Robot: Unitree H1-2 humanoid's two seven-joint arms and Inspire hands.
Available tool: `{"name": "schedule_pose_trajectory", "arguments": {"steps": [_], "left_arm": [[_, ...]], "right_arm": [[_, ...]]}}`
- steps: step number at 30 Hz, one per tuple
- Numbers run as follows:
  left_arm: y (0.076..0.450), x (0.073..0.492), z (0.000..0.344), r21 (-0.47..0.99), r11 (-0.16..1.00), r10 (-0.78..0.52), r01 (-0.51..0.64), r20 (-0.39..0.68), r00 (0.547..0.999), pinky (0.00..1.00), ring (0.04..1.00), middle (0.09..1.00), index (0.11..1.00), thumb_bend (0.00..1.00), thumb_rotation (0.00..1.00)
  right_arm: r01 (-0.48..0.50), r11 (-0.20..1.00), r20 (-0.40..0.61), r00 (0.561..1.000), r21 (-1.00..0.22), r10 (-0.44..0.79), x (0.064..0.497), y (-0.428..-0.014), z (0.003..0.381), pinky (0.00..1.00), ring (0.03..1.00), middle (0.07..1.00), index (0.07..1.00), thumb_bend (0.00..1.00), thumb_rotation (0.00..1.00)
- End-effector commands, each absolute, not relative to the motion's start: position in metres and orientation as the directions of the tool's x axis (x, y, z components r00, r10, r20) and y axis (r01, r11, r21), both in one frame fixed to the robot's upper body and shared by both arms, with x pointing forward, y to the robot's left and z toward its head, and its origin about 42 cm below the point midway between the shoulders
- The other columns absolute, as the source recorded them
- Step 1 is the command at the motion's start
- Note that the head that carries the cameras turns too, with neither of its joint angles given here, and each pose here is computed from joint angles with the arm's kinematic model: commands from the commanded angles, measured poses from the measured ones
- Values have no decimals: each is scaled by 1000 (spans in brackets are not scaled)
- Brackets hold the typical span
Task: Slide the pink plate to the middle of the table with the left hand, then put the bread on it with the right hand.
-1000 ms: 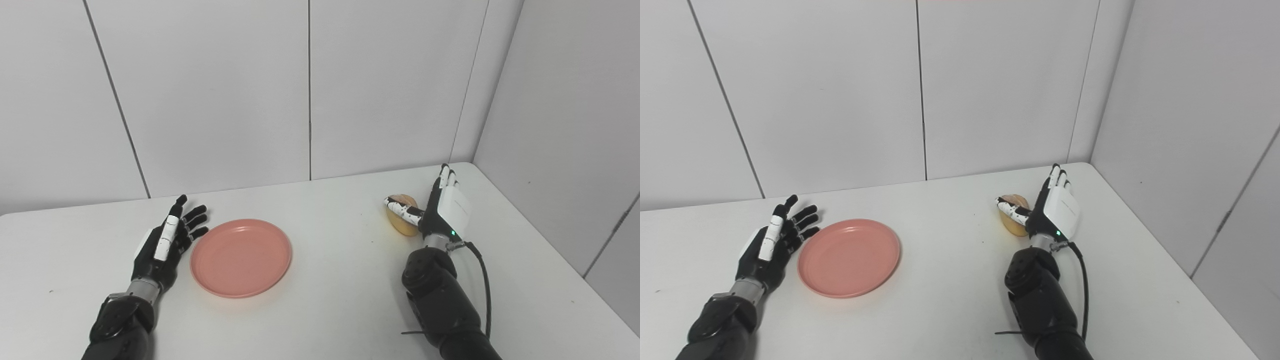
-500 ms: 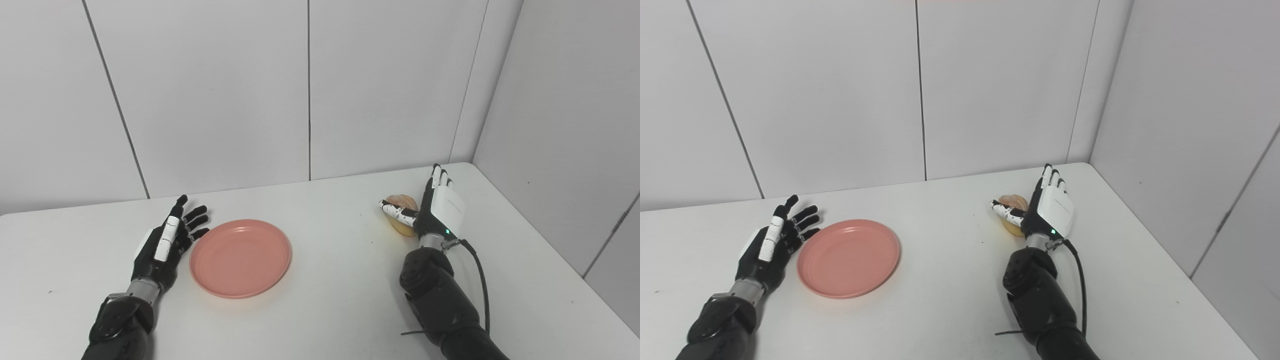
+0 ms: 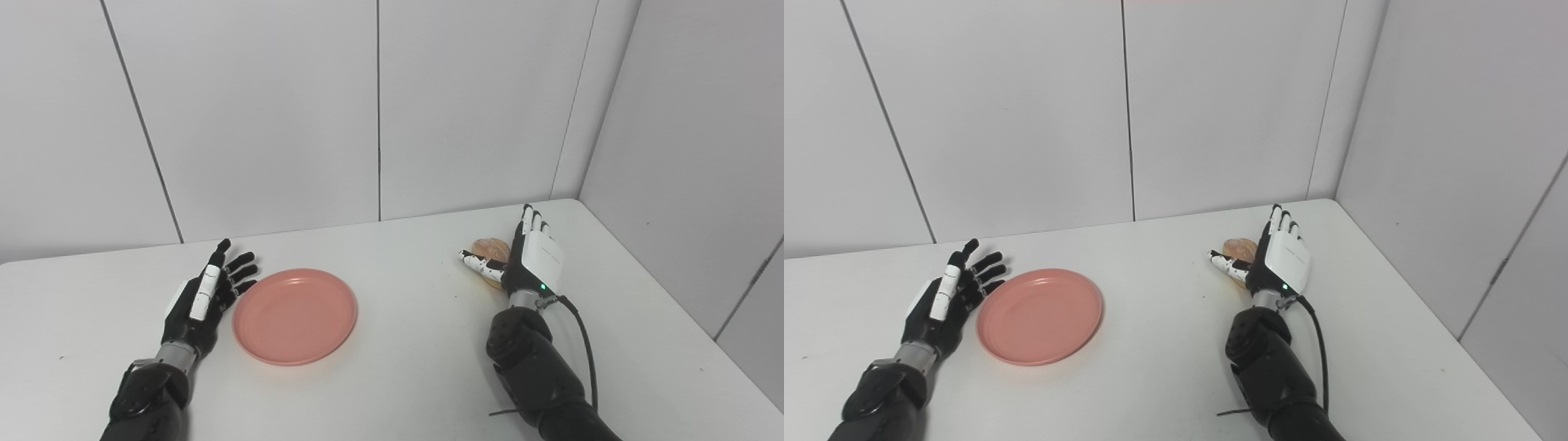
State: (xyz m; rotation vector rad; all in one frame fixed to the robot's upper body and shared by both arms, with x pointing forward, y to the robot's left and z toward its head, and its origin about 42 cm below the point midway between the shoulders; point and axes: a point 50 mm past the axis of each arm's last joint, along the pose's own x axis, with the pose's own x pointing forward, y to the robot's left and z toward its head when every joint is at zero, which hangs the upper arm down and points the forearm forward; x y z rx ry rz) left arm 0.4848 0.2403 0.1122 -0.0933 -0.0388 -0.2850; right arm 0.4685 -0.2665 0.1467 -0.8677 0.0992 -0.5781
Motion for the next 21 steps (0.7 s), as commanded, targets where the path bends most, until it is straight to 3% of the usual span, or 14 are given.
{"name": "schedule_pose_trajectory", "arguments": {"steps": [1,5,7,12,15,17,21], "left_arm": [[244,468,87,-100,956,-277,276,1,961,777,840,855,1000,829,849],[244,467,88,-111,955,-277,276,2,961,782,842,855,1000,826,834],[244,467,88,-104,956,-276,275,2,961,779,840,853,1000,821,843],[244,467,87,-99,956,-276,275,-2,961,767,839,853,1000,831,843],[244,468,88,-107,955,-280,278,-4,960,779,839,857,1000,821,841],[245,468,89,-104,954,-282,280,-4,959,779,840,860,1000,829,838],[245,468,90,-100,955,-280,278,-3,960,778,836,856,1000,836,837]], "right_arm": [[496,495,222,830,-713,-512,479,-271,170,948,991,1000,1000,1000,459],[474,463,198,827,-749,-526,480,-275,164,897,934,980,1000,1000,462],[472,451,194,822,-757,-535,481,-276,163,809,861,930,974,1000,450],[474,466,170,814,-747,-556,484,-277,161,661,741,834,801,966,272],[475,498,159,819,-725,-551,484,-280,160,546,649,774,688,880,103],[474,521,149,824,-710,-546,485,-281,159,489,587,739,669,832,24],[460,541,126,831,-704,-542,485,-282,157,421,529,700,643,802,1]]}}
